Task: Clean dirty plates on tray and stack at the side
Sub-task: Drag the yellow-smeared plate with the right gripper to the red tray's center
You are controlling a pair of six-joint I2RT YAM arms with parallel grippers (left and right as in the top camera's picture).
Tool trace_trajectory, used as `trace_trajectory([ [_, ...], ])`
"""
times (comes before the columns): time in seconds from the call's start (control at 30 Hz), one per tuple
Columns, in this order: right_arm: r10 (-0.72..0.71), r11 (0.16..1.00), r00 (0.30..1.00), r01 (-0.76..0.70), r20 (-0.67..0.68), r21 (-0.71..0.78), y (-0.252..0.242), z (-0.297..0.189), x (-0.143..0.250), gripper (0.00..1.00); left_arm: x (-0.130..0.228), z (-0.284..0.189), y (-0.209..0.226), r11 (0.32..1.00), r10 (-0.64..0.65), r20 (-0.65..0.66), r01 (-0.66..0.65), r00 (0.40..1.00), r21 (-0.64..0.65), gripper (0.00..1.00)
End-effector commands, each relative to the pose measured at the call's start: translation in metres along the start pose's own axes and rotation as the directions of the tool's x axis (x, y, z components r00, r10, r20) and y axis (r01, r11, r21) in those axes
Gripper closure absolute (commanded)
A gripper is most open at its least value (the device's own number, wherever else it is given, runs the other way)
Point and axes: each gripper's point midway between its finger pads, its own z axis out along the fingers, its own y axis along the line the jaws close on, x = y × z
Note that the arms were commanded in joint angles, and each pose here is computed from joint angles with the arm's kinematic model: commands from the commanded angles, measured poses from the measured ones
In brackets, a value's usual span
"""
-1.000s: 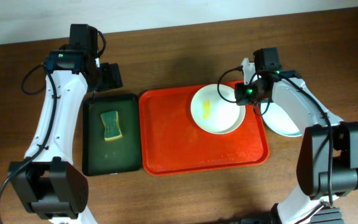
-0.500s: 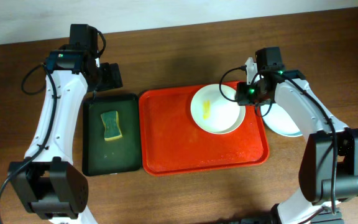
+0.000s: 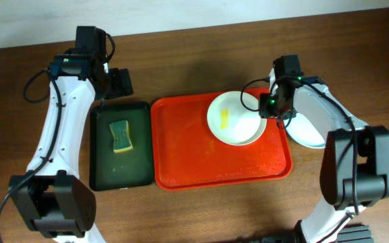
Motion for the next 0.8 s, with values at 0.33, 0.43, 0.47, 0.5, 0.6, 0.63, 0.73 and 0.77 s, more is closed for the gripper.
trace_trajectory([
  [0.33, 0.013, 1.000, 0.996, -0.011, -0.087, 0.022, -0.003, 0.014, 0.018, 0.77, -0.003, -0.006, 0.003, 1.000, -0.013, 0.018, 0.013, 1.000, 0.002, 0.01],
  [0.43, 0.015, 1.000, 0.994, -0.013, -0.104, 0.025, -0.004, 0.014, 0.023, 0.77, -0.003, -0.006, 0.003, 1.000, -0.013, 0.018, 0.013, 1.000, 0.002, 0.01],
  [0.47, 0.016, 1.000, 0.994, -0.013, -0.108, 0.026, -0.004, 0.015, 0.025, 0.76, -0.003, -0.006, 0.003, 1.000, -0.013, 0.018, 0.013, 1.000, 0.002, 0.01],
  [0.5, 0.016, 1.000, 0.993, -0.013, -0.114, 0.027, -0.005, 0.016, 0.027, 0.76, -0.003, -0.006, 0.003, 1.000, -0.013, 0.018, 0.013, 1.000, 0.002, 0.01],
  [0.6, 0.018, 0.999, 0.992, -0.014, -0.129, 0.030, -0.006, 0.019, 0.034, 0.76, -0.003, -0.006, 0.003, 1.000, -0.013, 0.018, 0.013, 1.000, 0.002, 0.01],
  [0.63, 0.018, 0.999, 0.991, -0.014, -0.130, 0.030, -0.007, 0.021, 0.035, 0.76, -0.003, -0.006, 0.003, 1.000, -0.013, 0.018, 0.013, 1.000, 0.002, 0.01],
  [0.73, 0.055, 0.998, 0.991, -0.051, -0.121, 0.032, -0.007, 0.023, 0.035, 0.78, -0.003, -0.006, 0.003, 1.000, -0.013, 0.018, 0.013, 1.000, 0.002, 0.01],
  [0.77, 0.076, 0.997, 0.990, -0.072, -0.120, 0.035, -0.007, 0.023, 0.035, 0.79, -0.003, -0.006, 0.003, 1.000, -0.013, 0.018, 0.013, 1.000, 0.002, 0.01],
])
